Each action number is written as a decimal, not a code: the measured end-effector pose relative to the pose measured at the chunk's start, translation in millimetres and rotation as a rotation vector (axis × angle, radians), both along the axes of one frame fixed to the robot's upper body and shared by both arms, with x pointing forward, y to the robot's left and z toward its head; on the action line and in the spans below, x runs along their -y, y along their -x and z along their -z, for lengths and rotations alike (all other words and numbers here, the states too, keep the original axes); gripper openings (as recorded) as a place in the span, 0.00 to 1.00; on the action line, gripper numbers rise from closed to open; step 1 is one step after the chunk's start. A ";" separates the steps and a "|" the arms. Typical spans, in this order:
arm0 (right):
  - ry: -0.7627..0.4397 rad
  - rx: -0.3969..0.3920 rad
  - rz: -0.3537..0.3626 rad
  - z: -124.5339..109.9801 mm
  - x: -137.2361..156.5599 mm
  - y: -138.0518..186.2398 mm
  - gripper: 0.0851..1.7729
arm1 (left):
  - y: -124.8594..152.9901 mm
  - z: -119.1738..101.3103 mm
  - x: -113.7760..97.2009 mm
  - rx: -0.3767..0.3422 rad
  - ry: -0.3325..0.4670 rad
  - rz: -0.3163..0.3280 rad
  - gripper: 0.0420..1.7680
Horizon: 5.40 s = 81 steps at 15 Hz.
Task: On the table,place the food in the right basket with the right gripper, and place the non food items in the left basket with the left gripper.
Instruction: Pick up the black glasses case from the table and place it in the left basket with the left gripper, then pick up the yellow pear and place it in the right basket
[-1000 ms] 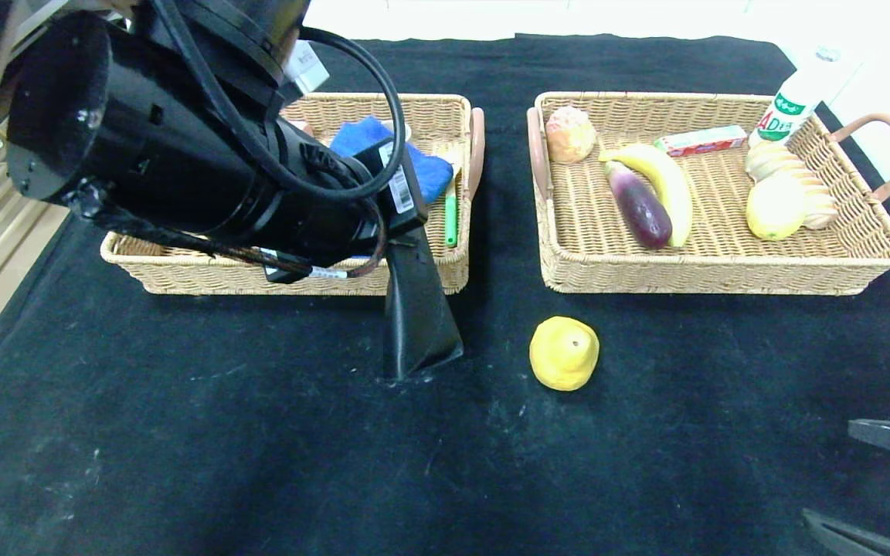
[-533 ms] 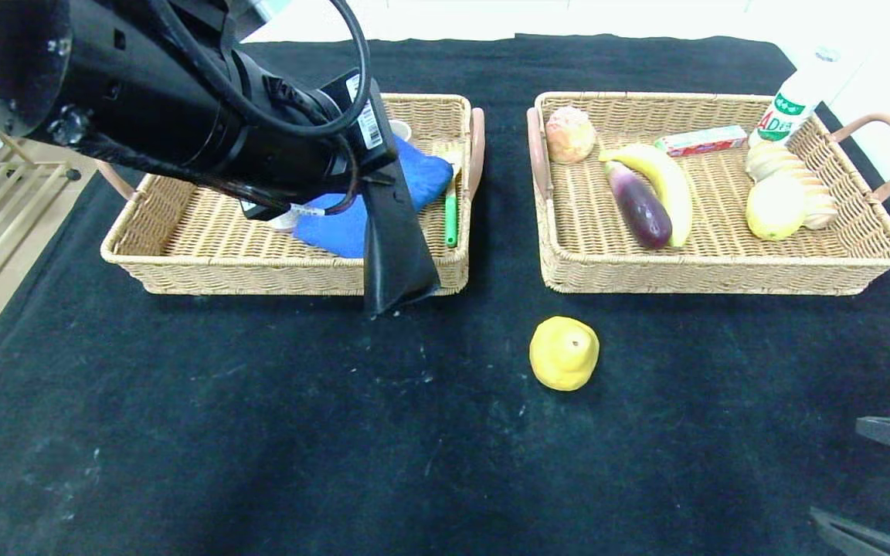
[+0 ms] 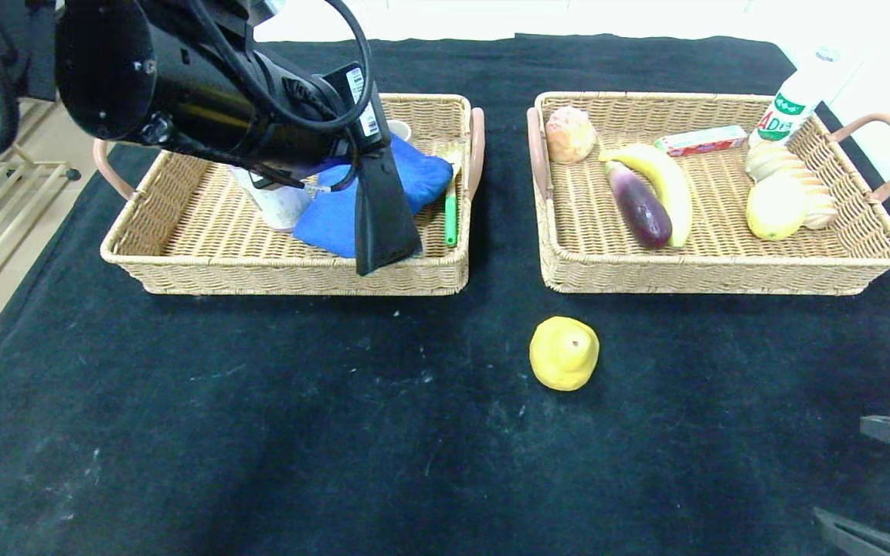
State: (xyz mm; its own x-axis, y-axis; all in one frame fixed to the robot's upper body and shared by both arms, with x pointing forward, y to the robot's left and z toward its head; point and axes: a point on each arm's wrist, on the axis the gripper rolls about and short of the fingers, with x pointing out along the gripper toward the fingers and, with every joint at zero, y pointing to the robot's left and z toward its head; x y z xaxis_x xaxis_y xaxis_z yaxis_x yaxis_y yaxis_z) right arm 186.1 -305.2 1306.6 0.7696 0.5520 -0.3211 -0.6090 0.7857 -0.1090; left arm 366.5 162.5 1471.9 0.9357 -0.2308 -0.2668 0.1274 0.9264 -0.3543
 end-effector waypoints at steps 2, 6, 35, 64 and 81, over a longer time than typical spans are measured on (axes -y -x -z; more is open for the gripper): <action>0.000 -0.002 -0.001 0.5 -0.1 0.1 0.96 | -8.9 -1.0 1.6 0.053 -0.009 -0.001 0.16; 0.001 -0.004 -0.004 1.1 -0.3 0.3 0.96 | -19.0 1.2 -0.2 0.065 -0.017 -0.013 0.16; -0.008 0.032 0.033 -6.5 2.2 3.0 0.96 | 46.8 34.6 -15.0 -0.056 -0.228 0.261 0.93; -0.099 -0.313 0.539 -91.8 -164.3 -76.3 0.96 | 147.4 146.7 -87.5 0.224 -0.374 0.550 0.97; -0.092 -0.522 0.653 -49.4 -231.7 -140.7 0.96 | 155.3 136.4 -96.1 0.274 -0.363 0.518 0.97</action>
